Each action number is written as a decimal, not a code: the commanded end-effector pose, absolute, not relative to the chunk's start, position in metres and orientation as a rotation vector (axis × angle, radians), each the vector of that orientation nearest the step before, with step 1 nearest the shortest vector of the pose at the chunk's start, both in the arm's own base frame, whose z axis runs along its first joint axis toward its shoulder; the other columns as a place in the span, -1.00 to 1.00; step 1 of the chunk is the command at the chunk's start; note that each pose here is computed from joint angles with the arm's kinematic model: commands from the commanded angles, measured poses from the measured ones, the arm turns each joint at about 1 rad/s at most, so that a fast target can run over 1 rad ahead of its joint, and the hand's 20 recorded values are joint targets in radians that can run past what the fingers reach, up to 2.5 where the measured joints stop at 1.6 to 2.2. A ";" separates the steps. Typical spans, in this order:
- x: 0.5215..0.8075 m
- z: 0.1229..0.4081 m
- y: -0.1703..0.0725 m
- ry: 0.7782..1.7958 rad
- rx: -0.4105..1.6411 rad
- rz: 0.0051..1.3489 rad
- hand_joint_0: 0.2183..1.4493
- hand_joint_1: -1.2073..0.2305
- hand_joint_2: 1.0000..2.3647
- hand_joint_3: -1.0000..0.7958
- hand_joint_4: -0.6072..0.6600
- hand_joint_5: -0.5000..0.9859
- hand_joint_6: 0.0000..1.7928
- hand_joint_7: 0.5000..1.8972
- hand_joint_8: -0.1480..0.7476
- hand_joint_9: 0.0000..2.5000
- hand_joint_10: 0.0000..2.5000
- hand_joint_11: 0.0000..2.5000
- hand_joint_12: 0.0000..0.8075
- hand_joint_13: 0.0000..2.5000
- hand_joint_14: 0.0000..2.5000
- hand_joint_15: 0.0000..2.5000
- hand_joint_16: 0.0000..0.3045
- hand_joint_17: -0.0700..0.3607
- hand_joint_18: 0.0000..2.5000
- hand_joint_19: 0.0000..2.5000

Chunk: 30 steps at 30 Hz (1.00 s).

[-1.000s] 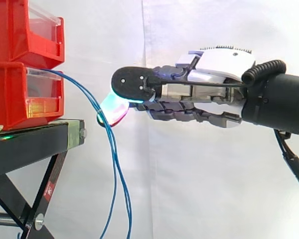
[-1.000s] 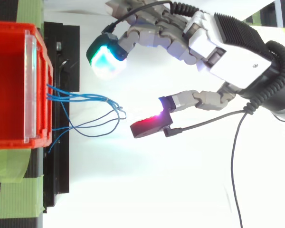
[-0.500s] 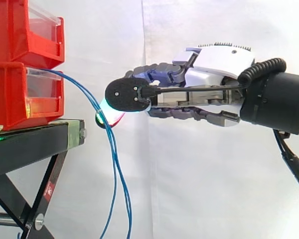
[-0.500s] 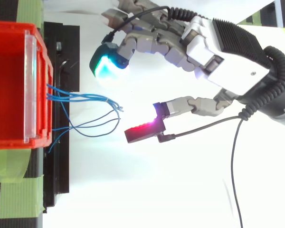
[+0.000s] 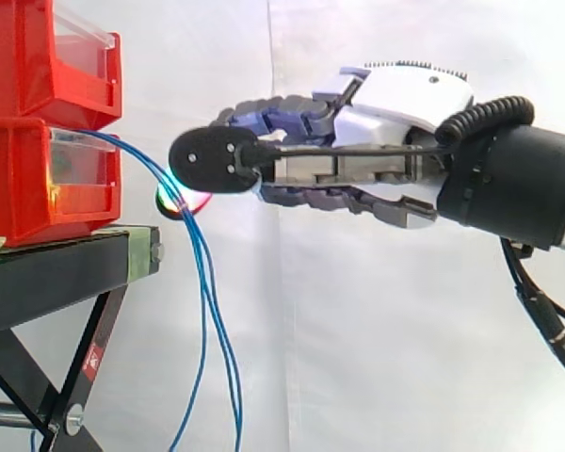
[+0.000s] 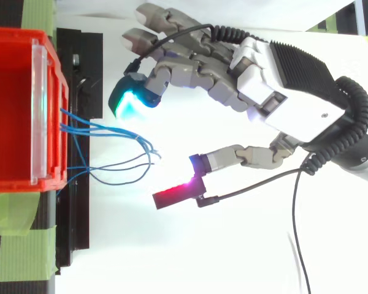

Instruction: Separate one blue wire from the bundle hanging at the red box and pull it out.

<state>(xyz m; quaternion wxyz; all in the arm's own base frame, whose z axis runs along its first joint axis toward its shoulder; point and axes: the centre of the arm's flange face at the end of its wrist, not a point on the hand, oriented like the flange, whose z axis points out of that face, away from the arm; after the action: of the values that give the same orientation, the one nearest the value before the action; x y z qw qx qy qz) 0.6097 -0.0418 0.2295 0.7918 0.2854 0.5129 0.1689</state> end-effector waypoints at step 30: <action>0.610 0.222 -0.045 1.150 0.648 0.376 -0.48 -0.23 -1.00 -0.44 0.44 -0.52 -0.44 0.00 0.02 -0.76 -1.00 -0.95 -0.09 -0.95 -1.00 -0.91 -0.61 -0.06 -0.97 -1.00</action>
<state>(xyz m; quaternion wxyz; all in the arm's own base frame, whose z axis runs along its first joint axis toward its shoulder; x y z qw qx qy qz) 0.6074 -0.0451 0.2209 0.7677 0.2992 0.5408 0.1694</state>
